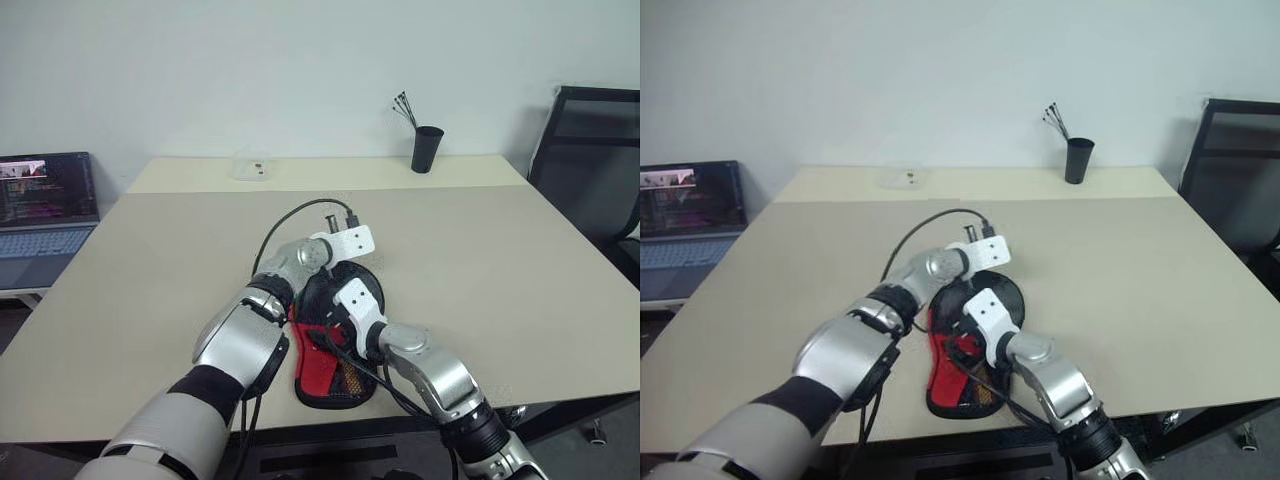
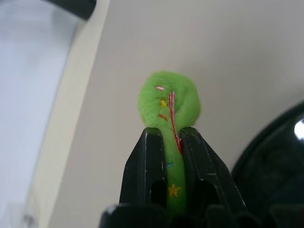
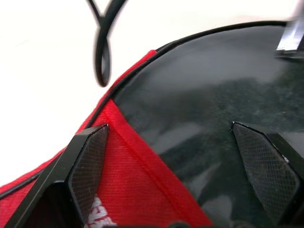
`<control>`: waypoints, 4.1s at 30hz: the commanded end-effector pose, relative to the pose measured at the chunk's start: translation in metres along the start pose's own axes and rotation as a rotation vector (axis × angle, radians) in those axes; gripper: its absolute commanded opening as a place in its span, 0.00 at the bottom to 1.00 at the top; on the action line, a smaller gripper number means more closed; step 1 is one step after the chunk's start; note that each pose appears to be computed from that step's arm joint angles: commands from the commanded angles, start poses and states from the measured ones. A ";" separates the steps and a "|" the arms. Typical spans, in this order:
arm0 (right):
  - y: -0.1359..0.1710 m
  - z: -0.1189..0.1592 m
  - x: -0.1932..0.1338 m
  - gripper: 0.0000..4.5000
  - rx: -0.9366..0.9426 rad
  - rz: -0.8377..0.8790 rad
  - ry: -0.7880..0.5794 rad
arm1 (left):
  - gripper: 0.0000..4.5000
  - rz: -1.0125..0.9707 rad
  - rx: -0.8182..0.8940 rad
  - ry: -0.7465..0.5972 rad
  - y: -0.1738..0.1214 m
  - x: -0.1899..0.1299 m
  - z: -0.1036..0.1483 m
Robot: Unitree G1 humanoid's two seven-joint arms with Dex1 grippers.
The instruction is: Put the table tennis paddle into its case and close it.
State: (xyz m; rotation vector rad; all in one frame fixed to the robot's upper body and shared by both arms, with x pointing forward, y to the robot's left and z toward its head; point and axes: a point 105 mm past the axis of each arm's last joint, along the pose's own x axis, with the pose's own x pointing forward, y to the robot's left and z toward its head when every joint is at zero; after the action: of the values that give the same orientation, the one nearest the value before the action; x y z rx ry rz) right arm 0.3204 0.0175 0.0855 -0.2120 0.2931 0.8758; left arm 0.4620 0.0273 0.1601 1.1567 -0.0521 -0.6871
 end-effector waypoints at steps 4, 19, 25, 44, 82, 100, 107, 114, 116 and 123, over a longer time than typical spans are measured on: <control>0.024 -0.062 0.003 1.00 0.096 0.061 0.235 | 0.02 0.074 0.204 -0.235 0.022 0.005 0.088; 0.021 -0.060 0.007 1.00 0.087 0.060 0.228 | 0.50 -0.111 0.086 -0.252 -0.013 0.009 0.083; 0.017 -0.053 0.012 1.00 0.070 0.063 0.213 | 0.95 -0.058 0.014 -0.221 0.001 0.004 0.064; 0.010 0.028 -0.048 1.00 0.073 0.228 0.013 | 0.99 -0.099 -0.427 -0.343 0.028 -0.041 -0.004; -0.182 0.053 -0.036 1.00 0.082 -0.319 -0.100 | 0.99 -0.382 -0.687 -0.275 -0.059 -0.100 -0.062; -0.180 0.027 -0.017 0.96 0.104 -0.259 -0.019 | 1.00 -0.404 -0.684 -0.273 -0.067 -0.103 -0.063; -0.180 0.025 -0.016 0.48 0.107 -0.270 -0.011 | 1.00 -0.429 -0.640 -0.281 -0.069 -0.096 -0.059; -0.179 0.022 -0.015 0.03 0.103 -0.282 0.005 | 1.00 -0.511 -0.651 -0.260 -0.092 -0.089 -0.064; -0.180 0.023 -0.016 0.02 0.103 -0.289 0.005 | 1.00 -0.540 -0.688 -0.247 -0.103 -0.090 -0.070; -0.183 0.022 -0.036 0.02 0.067 -0.300 0.027 | 1.00 -0.635 -0.665 -0.196 -0.126 -0.093 -0.078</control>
State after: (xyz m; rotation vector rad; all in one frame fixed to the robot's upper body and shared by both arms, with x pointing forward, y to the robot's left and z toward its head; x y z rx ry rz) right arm 0.4443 -0.1097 0.1138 -0.1812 0.3452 0.5761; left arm 0.3766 0.1116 0.0917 0.4064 0.1906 -1.1904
